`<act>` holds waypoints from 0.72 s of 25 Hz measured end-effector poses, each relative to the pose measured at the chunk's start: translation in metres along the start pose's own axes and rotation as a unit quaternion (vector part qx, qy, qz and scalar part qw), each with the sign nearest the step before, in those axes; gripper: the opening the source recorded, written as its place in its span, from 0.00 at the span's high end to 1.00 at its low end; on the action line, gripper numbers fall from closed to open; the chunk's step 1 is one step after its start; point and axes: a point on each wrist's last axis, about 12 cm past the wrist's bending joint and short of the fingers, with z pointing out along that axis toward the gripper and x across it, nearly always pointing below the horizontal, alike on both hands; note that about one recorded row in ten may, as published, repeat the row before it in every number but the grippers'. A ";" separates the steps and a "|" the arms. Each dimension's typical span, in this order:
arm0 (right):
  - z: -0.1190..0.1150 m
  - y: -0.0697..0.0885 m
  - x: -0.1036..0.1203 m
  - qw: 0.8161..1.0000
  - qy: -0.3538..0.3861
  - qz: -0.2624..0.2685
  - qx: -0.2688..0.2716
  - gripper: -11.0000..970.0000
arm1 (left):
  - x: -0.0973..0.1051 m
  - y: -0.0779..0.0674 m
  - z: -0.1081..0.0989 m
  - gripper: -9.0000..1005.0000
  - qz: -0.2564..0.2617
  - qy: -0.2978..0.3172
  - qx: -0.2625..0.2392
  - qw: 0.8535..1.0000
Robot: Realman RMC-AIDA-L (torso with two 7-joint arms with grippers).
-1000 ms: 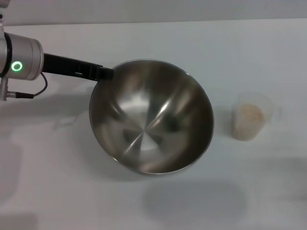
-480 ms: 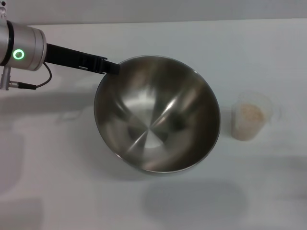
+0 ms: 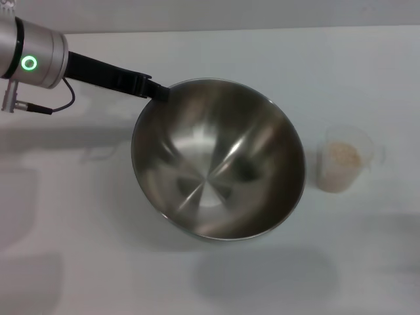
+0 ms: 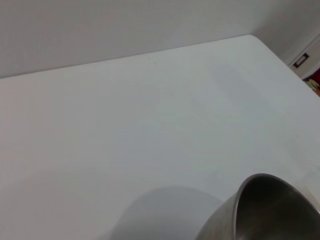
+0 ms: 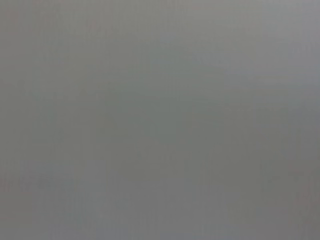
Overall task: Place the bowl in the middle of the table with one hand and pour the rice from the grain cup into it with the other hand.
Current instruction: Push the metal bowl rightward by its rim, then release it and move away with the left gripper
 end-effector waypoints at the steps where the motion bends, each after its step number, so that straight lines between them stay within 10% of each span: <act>1: 0.000 0.000 0.000 1.000 0.000 0.000 0.000 0.13 | -0.001 0.000 0.001 0.95 0.001 0.001 0.003 1.000; 18: 0.003 0.000 0.000 1.000 -0.003 0.000 -0.003 0.13 | -0.021 0.000 0.007 0.94 0.015 -0.014 0.009 1.000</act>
